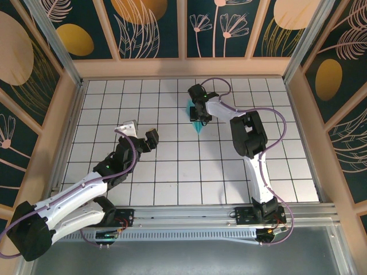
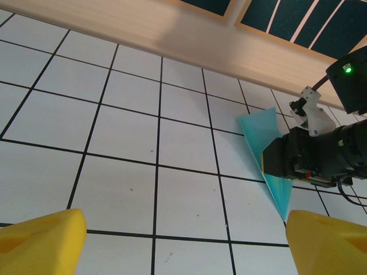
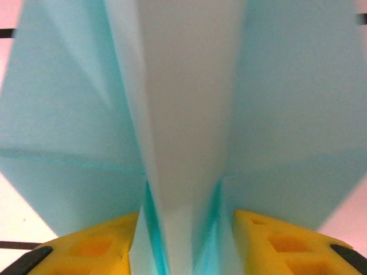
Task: Fold a paper plane with a square sheet of paper (fold left side to right side)
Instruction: Move the paper plane to the top-center of the table, then reset both arms
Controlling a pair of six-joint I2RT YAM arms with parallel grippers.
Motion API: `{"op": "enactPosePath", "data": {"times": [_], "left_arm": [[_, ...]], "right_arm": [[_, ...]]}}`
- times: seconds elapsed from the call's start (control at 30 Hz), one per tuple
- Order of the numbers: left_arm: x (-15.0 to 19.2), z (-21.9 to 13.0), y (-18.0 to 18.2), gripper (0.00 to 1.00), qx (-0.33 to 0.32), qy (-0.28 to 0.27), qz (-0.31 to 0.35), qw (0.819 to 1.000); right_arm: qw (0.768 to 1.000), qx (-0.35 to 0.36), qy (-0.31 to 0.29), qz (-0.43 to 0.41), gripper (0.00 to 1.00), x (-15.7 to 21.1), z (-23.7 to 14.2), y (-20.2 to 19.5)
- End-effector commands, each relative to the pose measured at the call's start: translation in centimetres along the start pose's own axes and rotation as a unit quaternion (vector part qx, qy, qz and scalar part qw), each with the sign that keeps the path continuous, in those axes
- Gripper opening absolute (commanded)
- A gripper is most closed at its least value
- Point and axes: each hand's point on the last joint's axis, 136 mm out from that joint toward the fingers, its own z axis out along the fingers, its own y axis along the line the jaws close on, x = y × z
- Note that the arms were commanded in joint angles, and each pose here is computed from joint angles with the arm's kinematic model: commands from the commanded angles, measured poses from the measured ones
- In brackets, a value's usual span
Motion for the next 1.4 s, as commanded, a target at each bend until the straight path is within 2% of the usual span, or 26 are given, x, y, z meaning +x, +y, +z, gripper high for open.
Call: {"op": "enactPosePath", "data": {"times": [0.0,0.6,0.7,0.8,0.9,1.13,1.37], "left_arm": [[-1.2,0.0,-0.5,0.90,0.005,-0.014,-0.005,1.000],[-1.9,-0.4,-0.8,0.90,0.012,-0.021,-0.014,1.000],[-2.2,-0.3,-0.9,0.92,0.013,-0.023,-0.016,1.000],[-2.7,-0.1,-0.5,0.99,0.003,-0.027,-0.022,0.999],[-3.4,0.2,0.9,0.99,-0.016,-0.031,-0.030,0.999],[-6.1,0.4,6.2,0.99,-0.091,-0.059,-0.050,0.993],[-8.2,-0.3,12.2,0.99,-0.196,-0.111,-0.048,0.973]], "right_arm": [[1.000,0.005,-0.018,0.002,0.43,-0.7,-3.0,0.3],[0.999,-0.008,-0.050,0.008,0.45,-1.3,-7.3,0.1],[0.998,-0.009,-0.066,0.009,0.47,-1.3,-9.0,-0.3],[0.996,-0.013,-0.091,0.009,0.52,-1.1,-11.1,-0.9],[0.992,-0.015,-0.121,0.010,0.58,-0.4,-13.2,-1.9],[0.974,0.004,-0.222,0.035,0.73,0.5,-19.1,-7.8],[0.953,0.045,-0.294,0.065,0.84,2.1,-21.5,-15.6]]}}
